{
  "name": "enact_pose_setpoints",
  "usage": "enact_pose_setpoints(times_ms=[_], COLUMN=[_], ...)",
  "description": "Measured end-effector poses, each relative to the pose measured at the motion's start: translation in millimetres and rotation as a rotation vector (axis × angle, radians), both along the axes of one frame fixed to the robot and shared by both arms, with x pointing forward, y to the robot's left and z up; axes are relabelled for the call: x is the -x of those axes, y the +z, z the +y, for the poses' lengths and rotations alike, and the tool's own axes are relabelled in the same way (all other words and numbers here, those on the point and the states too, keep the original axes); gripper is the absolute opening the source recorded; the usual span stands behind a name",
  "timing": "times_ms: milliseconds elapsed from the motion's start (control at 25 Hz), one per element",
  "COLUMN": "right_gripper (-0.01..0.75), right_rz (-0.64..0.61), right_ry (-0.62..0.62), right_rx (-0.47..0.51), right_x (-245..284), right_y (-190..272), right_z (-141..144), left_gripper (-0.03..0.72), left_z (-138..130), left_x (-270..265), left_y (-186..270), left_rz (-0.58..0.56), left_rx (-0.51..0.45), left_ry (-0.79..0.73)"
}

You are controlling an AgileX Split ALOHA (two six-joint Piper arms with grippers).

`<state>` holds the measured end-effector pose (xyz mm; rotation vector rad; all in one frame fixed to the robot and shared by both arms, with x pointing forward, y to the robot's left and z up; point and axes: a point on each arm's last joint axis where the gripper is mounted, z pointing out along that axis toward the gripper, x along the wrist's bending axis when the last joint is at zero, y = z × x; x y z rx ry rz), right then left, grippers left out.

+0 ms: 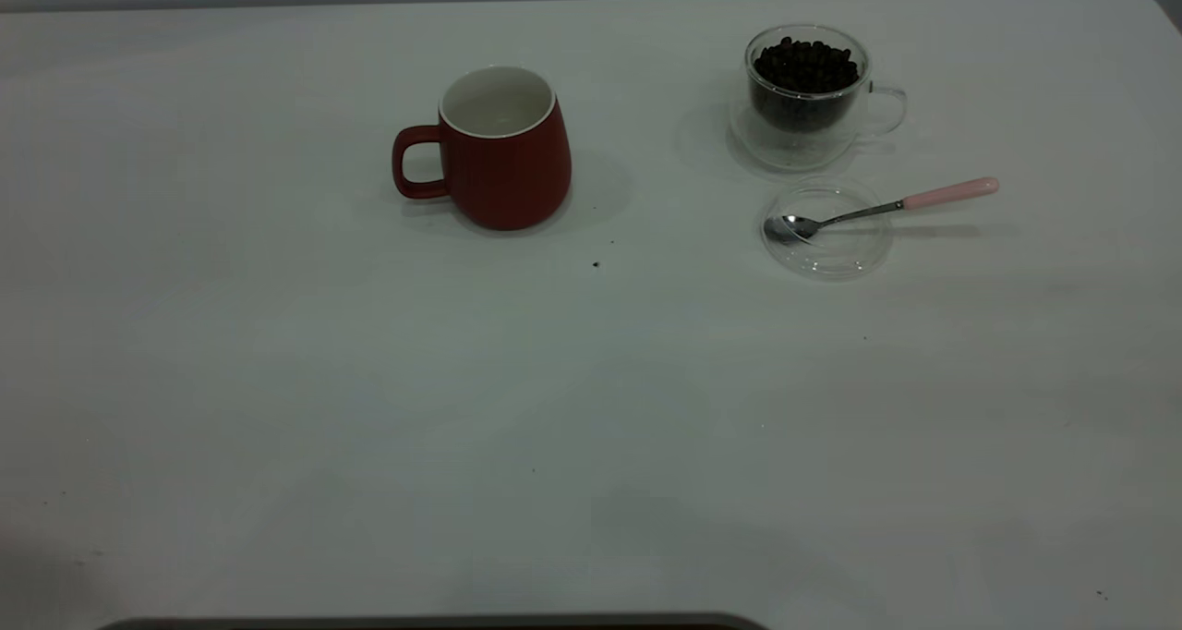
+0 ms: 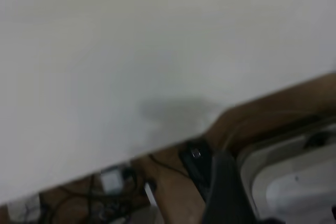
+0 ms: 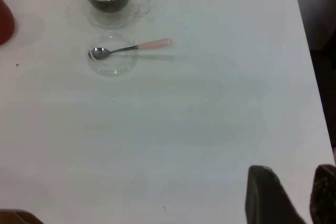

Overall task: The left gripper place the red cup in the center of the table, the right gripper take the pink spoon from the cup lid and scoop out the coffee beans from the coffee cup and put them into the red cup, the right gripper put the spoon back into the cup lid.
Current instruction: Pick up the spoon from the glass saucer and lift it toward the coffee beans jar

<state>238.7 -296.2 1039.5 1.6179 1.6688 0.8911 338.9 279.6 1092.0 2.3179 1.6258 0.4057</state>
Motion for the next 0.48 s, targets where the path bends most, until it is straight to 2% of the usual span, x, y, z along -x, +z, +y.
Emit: enact_pose_setpoints(times_ms=[200, 480], right_gripper=[0.239, 0.239], right_rz=[0.0, 0.0], right_ry=[0.0, -0.001], right_rx=[0.0, -0.001], right_x=[0.0, 0.0], right_y=[0.0, 0.0], right_z=[0.0, 0.0], left_gripper=[0.586, 0.586], left_z=[9.2, 17.4], left_x=[38.0, 66.7], left_y=[-40.1, -61.9], left_rz=[0.005, -0.135], left_rx=[0.028, 0.064], left_ry=[0.068, 0.09])
